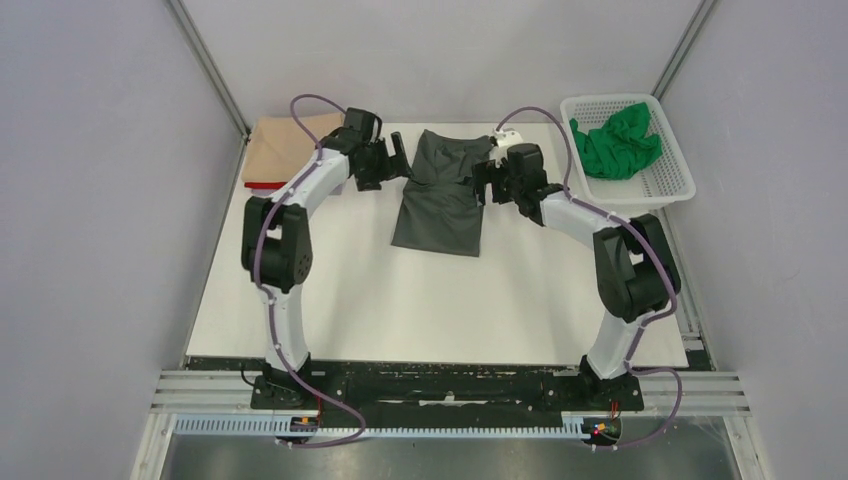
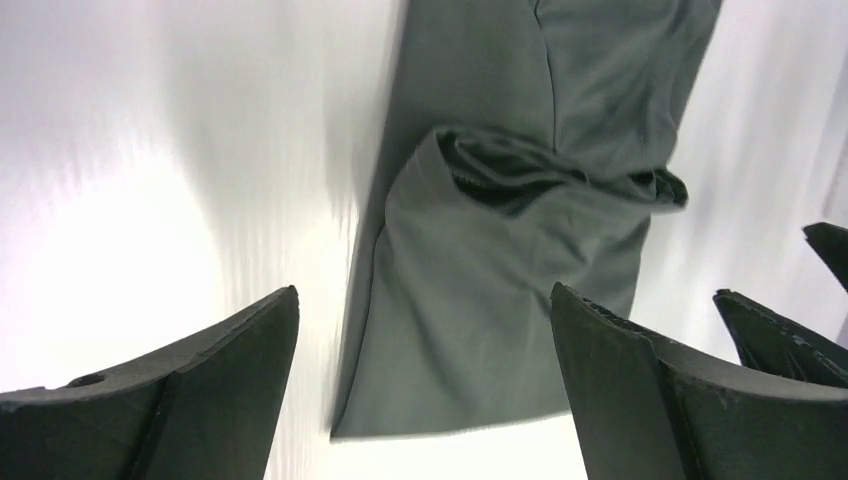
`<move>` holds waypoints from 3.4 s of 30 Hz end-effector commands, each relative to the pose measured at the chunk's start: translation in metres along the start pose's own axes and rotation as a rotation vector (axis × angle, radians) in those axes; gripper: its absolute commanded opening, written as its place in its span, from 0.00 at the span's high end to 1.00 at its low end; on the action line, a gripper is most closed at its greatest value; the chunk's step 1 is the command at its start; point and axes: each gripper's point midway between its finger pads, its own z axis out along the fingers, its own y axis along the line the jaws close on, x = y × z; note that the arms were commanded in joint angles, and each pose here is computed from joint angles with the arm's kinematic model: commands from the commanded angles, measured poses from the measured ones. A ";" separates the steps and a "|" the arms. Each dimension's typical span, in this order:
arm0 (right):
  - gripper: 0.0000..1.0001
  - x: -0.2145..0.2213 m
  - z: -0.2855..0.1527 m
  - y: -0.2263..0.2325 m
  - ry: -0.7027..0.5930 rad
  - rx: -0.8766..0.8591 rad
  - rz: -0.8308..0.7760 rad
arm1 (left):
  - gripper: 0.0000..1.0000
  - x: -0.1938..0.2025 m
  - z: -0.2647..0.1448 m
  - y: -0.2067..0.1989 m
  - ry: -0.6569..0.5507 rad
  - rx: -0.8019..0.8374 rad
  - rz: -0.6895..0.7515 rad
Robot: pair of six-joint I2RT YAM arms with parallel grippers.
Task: Fold and stack the t-shirts
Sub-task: Fold the folded rectangular tshirt in 1/3 of the way, then grab one side of the 2/3 rectangular tshirt with both arms, then fold the long partially folded tshirt into a neat square
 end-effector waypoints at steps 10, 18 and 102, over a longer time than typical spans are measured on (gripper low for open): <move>0.02 0.070 -0.067 0.089 0.042 -0.433 -0.135 | 0.00 0.085 -0.053 0.014 0.045 0.042 -0.056; 0.11 0.105 -0.064 0.085 0.146 -0.310 -0.242 | 0.32 0.122 -0.023 0.026 0.142 0.009 -0.126; 1.00 0.006 -0.028 0.040 -0.052 -0.583 0.056 | 0.97 -0.060 0.003 -0.037 -0.276 0.065 -0.081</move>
